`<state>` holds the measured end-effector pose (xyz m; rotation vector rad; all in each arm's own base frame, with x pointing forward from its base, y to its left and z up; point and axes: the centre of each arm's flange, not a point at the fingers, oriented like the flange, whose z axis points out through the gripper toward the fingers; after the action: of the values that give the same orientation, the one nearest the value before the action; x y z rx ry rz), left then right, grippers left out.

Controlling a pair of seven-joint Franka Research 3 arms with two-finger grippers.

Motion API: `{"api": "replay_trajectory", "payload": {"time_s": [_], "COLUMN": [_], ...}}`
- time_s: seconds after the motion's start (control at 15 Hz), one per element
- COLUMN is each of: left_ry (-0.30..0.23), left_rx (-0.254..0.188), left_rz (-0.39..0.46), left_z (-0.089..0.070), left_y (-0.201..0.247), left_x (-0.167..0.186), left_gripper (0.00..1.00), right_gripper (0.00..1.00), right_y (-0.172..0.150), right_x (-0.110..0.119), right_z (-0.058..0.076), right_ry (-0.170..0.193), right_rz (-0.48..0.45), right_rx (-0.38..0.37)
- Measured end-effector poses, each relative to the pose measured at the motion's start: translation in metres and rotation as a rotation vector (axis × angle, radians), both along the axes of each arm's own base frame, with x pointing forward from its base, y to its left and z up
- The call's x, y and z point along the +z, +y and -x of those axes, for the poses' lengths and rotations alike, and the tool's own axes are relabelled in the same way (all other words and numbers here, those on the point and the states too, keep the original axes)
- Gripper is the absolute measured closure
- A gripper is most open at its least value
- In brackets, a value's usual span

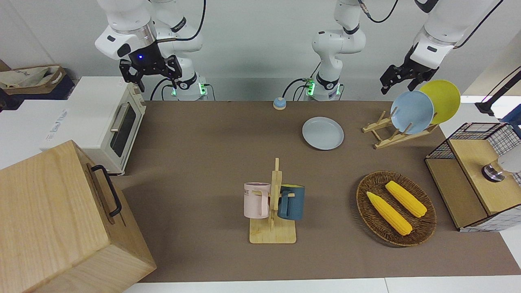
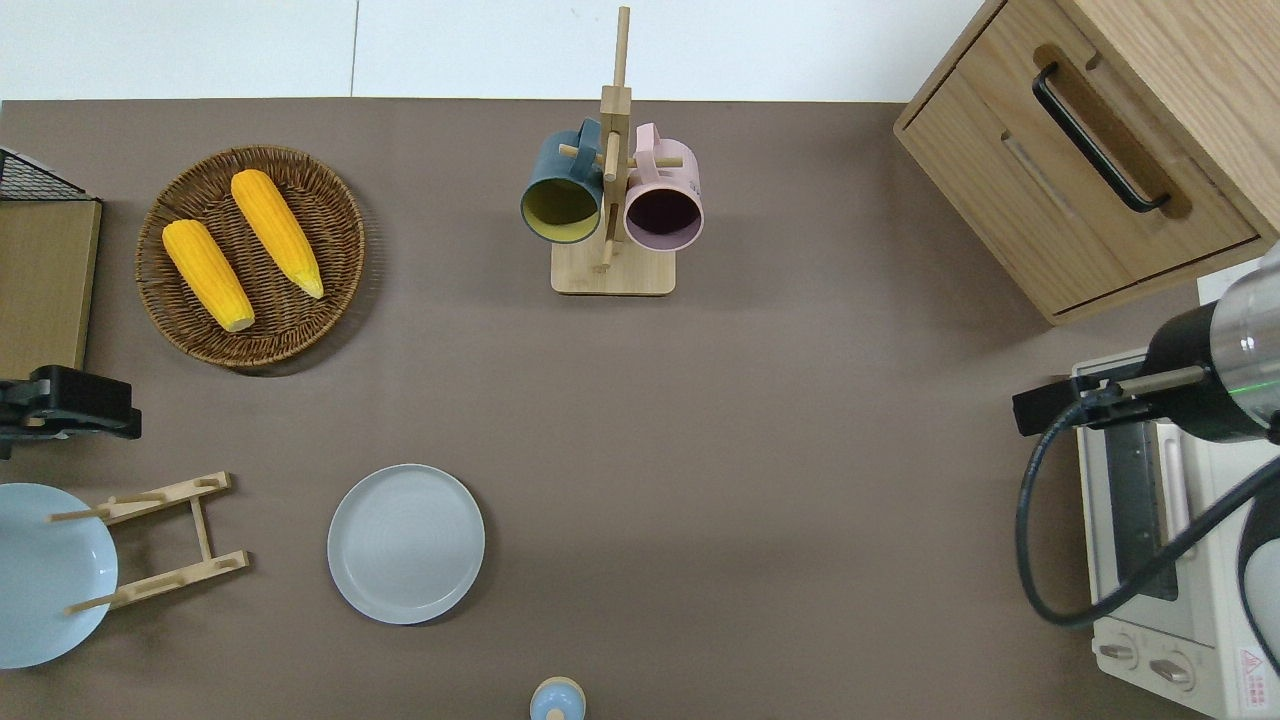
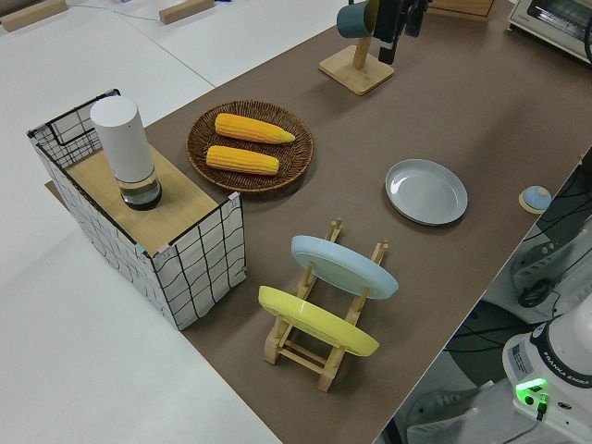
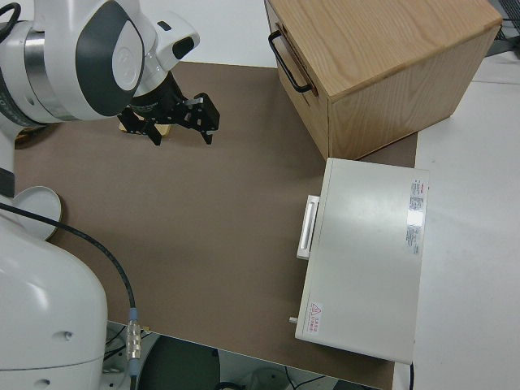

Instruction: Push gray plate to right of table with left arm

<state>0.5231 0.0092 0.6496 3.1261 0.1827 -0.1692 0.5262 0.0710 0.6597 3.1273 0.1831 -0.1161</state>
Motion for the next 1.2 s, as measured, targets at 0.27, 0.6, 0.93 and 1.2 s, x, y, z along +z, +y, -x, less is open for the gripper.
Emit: {"api": "replay_trajectory", "payload": {"time_s": [0.27, 0.6, 0.93, 1.2], "left_ry": [0.0, 0.002, 0.009, 0.051], "left_rx": [0.005, 0.007, 0.026, 0.029], "left_rz": [0.0, 0.0, 0.001, 0.003], "left_z": [0.0, -0.001, -0.004, -0.004], "left_y": [0.003, 0.003, 0.014, 0.016], "left_x": [0.0, -0.001, -0.008, -0.037], "left_gripper": [0.0, 0.0, 0.0, 0.0], "right_gripper": [0.01, 0.01, 0.01, 0.01], "right_y": [0.0, 0.0, 0.0, 0.0], "right_x": [0.0, 0.0, 0.0, 0.0], "right_z": [0.0, 0.0, 0.0, 0.0], "right_ry": [0.0, 0.0, 0.0, 0.0], "right_rz": [0.0, 0.0, 0.0, 0.0], "right_rx": [0.0, 0.0, 0.0, 0.0]}}
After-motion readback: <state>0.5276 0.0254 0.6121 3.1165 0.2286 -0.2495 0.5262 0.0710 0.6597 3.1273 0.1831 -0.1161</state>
